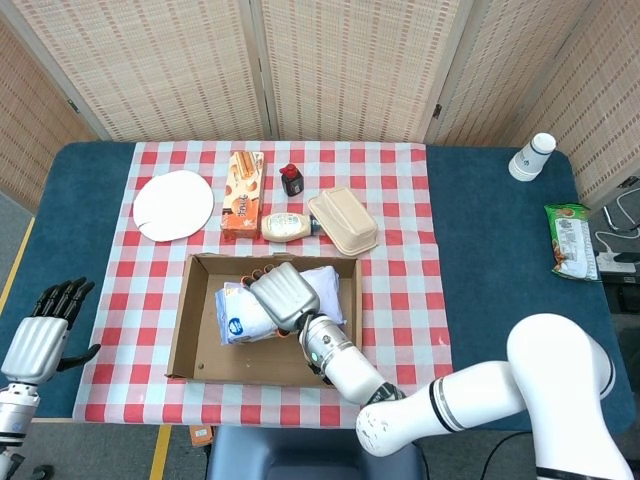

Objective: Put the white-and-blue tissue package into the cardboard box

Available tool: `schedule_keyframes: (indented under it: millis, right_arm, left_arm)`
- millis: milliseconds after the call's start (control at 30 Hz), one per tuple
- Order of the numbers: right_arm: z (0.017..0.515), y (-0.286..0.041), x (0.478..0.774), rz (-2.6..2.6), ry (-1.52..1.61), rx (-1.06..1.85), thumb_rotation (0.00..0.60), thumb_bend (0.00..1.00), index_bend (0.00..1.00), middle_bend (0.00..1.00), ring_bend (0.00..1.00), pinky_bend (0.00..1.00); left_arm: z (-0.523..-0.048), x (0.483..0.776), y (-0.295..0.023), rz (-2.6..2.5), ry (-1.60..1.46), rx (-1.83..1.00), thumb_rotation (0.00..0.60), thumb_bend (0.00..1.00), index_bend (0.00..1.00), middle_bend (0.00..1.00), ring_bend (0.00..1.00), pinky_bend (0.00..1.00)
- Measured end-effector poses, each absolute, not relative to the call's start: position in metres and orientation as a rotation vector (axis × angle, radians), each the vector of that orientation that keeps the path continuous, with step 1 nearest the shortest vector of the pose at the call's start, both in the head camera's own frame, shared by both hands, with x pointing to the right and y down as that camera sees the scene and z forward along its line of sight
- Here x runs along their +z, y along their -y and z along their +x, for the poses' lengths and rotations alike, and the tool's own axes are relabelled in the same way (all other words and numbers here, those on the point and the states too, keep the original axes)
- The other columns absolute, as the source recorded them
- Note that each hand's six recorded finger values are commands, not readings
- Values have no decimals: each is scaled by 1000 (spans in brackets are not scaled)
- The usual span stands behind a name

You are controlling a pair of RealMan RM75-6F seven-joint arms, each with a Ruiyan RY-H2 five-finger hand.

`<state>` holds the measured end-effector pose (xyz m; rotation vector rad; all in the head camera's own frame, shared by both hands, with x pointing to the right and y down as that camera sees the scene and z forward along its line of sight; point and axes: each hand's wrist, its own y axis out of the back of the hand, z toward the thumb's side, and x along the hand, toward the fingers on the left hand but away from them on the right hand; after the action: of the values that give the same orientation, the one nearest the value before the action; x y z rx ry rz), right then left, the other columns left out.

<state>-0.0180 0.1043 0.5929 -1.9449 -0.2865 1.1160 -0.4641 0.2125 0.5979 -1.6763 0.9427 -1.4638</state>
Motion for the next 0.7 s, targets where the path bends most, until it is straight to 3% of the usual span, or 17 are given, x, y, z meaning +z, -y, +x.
schedule_keyframes:
  millis: [167, 267, 367, 500, 700]
  right_arm:
    - [-21, -104, 601, -1959, 307, 1108, 600, 0, 304, 336, 279, 469]
    - [-21, -105, 604, -1983, 313, 1108, 600, 0, 134, 274, 127, 272]
    - [-19, -105, 607, -2010, 313, 1125, 600, 0, 24, 174, 24, 156]
    - [-15, -102, 609, -2039, 320, 1140, 600, 0, 0, 101, 0, 112]
    - [-7, -96, 605, -2033, 344, 1140, 600, 0, 0, 93, 0, 111]
  left_arm:
    - [-467, 598, -211, -1676, -956, -1474, 600, 200, 0, 0, 0, 70]
    - [-468, 598, -210, -1678, -962, -1473, 600, 200, 0, 0, 0, 70]
    - [-468, 598, -210, -1681, -966, -1472, 600, 200, 0, 0, 0, 70]
    - [-468, 598, -210, -1681, -961, -1472, 600, 199, 0, 0, 0, 70]
    - [-468, 598, -211, -1676, -955, -1474, 600, 199, 0, 0, 0, 70]
